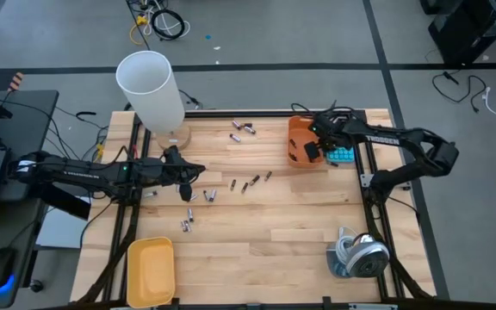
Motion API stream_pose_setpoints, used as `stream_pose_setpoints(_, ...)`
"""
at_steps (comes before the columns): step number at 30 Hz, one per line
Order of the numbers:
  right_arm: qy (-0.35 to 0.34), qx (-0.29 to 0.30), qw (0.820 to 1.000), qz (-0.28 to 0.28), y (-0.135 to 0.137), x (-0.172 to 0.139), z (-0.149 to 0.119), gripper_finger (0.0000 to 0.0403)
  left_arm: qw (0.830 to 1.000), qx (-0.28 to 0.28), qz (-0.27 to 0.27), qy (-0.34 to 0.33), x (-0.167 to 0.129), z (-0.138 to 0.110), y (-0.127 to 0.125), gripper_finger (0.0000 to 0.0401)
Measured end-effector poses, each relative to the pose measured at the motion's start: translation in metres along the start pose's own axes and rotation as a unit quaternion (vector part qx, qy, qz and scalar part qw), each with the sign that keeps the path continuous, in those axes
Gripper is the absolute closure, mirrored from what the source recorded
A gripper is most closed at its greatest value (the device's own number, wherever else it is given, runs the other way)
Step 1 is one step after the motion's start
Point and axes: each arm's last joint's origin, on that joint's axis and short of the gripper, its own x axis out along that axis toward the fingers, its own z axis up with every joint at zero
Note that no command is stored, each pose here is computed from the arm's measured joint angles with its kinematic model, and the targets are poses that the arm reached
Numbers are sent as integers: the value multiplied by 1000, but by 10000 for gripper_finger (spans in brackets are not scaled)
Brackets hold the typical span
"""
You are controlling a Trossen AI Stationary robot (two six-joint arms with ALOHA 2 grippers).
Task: Sort batteries
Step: Put the black battery into the orange bin
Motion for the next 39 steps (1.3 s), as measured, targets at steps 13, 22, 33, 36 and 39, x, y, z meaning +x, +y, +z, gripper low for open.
stream_pose_setpoints(13,-13,-23,999,42,21,13,4,403,1000,0,0,0,0,0,0,371)
stream_pose_setpoints(22,-71,25,997,-23,14,19,15,403,1000,0,0,0,0,0,0,371)
stream_pose_setpoints(33,-96,112,988,-38,-3,24,28,403,1000,1,2,-1,0,0,0,371)
stream_pose_setpoints(36,-110,119,986,-42,-2,24,30,403,1000,2,4,-1,0,0,0,371)
stream_pose_setpoints(39,-120,130,984,-34,1,23,31,403,1000,3,5,-2,0,0,0,371)
